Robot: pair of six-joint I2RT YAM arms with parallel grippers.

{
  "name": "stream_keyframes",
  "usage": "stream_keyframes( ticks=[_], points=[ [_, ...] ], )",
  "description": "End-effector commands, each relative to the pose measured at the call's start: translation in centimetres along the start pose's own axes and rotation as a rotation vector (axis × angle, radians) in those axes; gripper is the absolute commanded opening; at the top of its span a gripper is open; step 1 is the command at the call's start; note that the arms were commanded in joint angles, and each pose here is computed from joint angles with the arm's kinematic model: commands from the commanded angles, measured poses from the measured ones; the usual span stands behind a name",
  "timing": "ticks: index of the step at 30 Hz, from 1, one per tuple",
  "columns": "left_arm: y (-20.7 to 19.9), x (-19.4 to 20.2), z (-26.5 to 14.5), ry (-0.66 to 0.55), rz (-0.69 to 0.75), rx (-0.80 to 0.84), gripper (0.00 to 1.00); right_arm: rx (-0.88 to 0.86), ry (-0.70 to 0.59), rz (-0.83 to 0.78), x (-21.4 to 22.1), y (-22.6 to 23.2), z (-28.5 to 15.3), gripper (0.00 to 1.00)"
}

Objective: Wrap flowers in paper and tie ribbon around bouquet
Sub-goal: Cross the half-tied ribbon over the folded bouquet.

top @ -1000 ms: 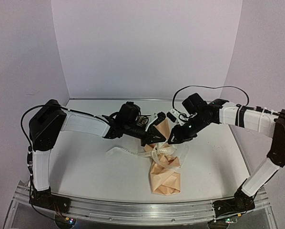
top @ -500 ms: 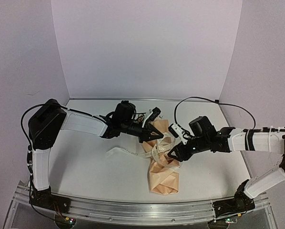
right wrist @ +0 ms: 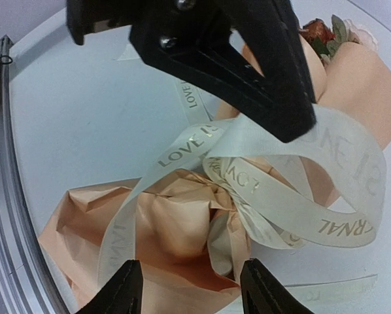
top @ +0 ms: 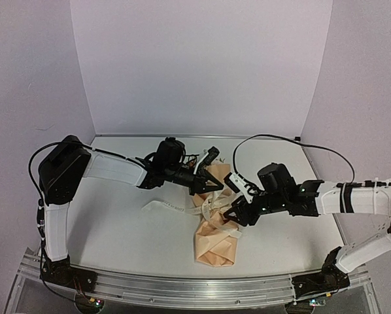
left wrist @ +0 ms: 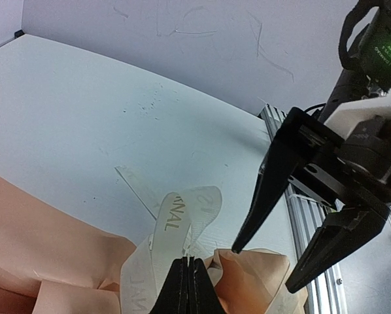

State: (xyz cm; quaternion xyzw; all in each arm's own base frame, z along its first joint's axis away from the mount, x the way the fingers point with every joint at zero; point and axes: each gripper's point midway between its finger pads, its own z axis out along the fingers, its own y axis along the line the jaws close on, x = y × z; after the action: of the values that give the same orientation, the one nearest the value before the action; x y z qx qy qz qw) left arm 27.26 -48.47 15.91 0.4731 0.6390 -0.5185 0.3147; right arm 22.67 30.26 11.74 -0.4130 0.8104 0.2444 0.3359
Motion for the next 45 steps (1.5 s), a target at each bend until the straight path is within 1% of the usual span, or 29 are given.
stream_keyframes(
  ticks=[1,5,9,13,21,24,30,36,41,45],
  points=[
    [-1.1,-2.4,-0.8,-0.037,0.040,0.024,0.00,-0.076,-0.042,-0.081,-2.3,2.6,-0.9,0.52],
    [-1.1,-2.2,-0.9,-0.030,0.041,0.022,0.00,-0.131,0.009,-0.125,-1.0,4.4,-0.4,0.52],
    [-0.9,-1.5,-0.8,-0.009,0.036,0.018,0.00,-0.160,0.046,-0.133,-0.2,5.1,0.1,0.51],
    [-1.1,-0.8,-1.0,0.014,0.039,0.024,0.00,-0.173,0.105,-0.158,1.1,5.1,0.8,0.51],
    [-0.9,0.3,-0.9,0.046,0.025,0.022,0.00,-0.175,0.139,-0.171,1.8,4.9,1.9,0.46],
    [-0.9,0.7,-1.0,0.056,0.022,0.022,0.00,-0.173,0.150,-0.168,2.0,4.8,2.1,0.41],
    [-0.8,0.7,-1.3,0.053,0.021,0.020,0.00,-0.142,0.158,-0.145,1.5,4.4,1.8,0.23],
    [-0.6,0.6,-1.7,0.050,0.019,0.014,0.00,-0.121,0.133,-0.131,0.4,4.2,1.1,0.07],
    [-0.5,0.3,-2.1,0.040,0.049,0.002,0.00,-0.091,0.136,-0.120,0.4,3.8,0.8,0.00],
    [-0.3,-0.1,-2.6,0.021,0.052,-0.014,0.00,-0.023,0.152,-0.132,1.0,2.6,0.2,0.00]
  ],
)
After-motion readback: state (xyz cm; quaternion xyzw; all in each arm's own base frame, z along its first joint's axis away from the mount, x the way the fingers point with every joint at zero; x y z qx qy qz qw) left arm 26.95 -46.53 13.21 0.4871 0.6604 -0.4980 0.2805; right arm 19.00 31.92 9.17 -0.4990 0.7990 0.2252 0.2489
